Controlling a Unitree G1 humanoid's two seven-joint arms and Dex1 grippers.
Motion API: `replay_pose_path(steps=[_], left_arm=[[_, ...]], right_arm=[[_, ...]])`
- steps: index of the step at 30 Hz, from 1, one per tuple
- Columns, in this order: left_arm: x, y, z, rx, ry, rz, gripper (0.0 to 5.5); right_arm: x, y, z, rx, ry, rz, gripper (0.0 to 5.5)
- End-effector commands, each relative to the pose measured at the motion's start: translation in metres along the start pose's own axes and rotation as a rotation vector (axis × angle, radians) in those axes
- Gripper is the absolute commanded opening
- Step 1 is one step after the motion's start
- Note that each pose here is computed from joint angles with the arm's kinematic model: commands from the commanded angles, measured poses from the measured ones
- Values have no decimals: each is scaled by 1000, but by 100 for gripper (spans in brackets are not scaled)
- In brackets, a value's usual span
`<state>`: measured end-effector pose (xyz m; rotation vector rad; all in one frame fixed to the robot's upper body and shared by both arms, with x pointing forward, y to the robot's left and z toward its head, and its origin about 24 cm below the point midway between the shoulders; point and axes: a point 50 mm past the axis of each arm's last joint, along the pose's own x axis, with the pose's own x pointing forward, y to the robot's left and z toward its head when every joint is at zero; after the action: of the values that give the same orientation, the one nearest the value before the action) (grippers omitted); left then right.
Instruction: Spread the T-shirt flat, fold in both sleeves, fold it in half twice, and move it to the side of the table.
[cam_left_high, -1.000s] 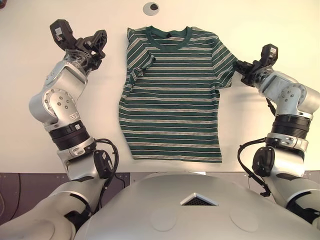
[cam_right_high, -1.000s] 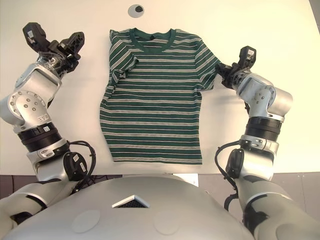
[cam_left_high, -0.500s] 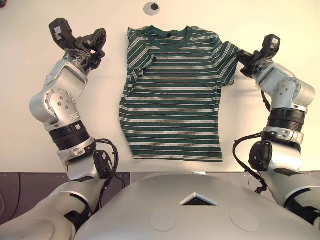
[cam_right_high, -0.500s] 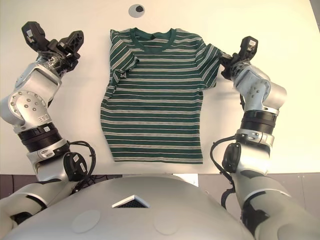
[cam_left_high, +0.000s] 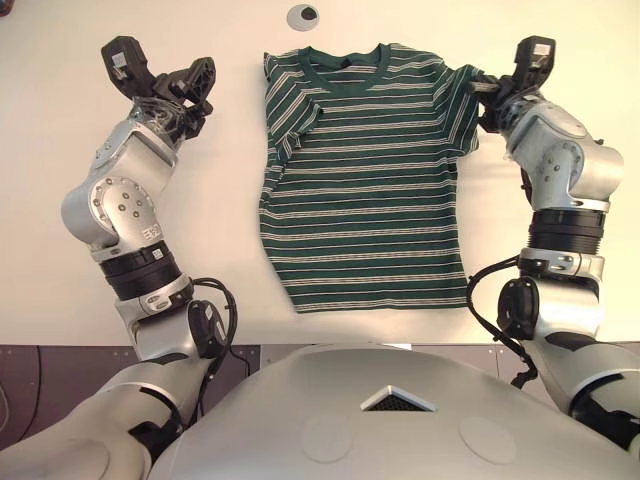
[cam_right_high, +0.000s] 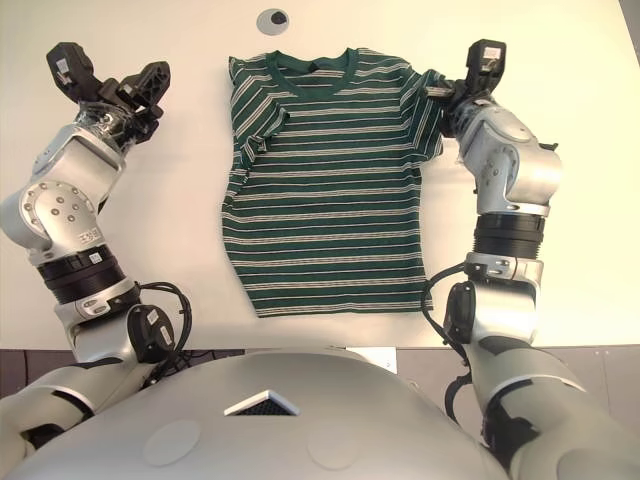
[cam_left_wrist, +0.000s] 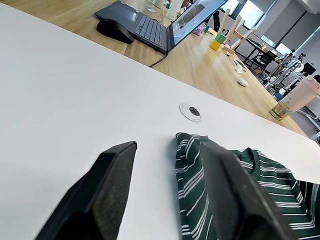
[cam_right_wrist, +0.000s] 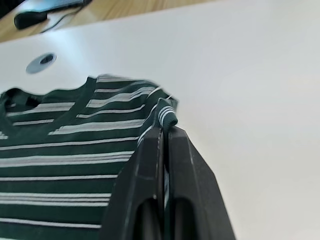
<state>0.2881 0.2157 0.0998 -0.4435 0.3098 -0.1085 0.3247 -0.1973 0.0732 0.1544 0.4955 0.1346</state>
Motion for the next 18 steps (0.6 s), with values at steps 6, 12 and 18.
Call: replay_pose_path(steps=[6, 12, 18], left_arm=[[5, -4, 6, 33, -17, -8, 232], [7, -4, 13, 44, -34, -13, 232], [6, -5, 11, 37, -33, -12, 232]], right_arm=[[11, 68, 1, 35, 67, 144, 5], [22, 72, -19, 41, 140, 126, 5], [15, 85, -14, 48, 146, 291, 71]])
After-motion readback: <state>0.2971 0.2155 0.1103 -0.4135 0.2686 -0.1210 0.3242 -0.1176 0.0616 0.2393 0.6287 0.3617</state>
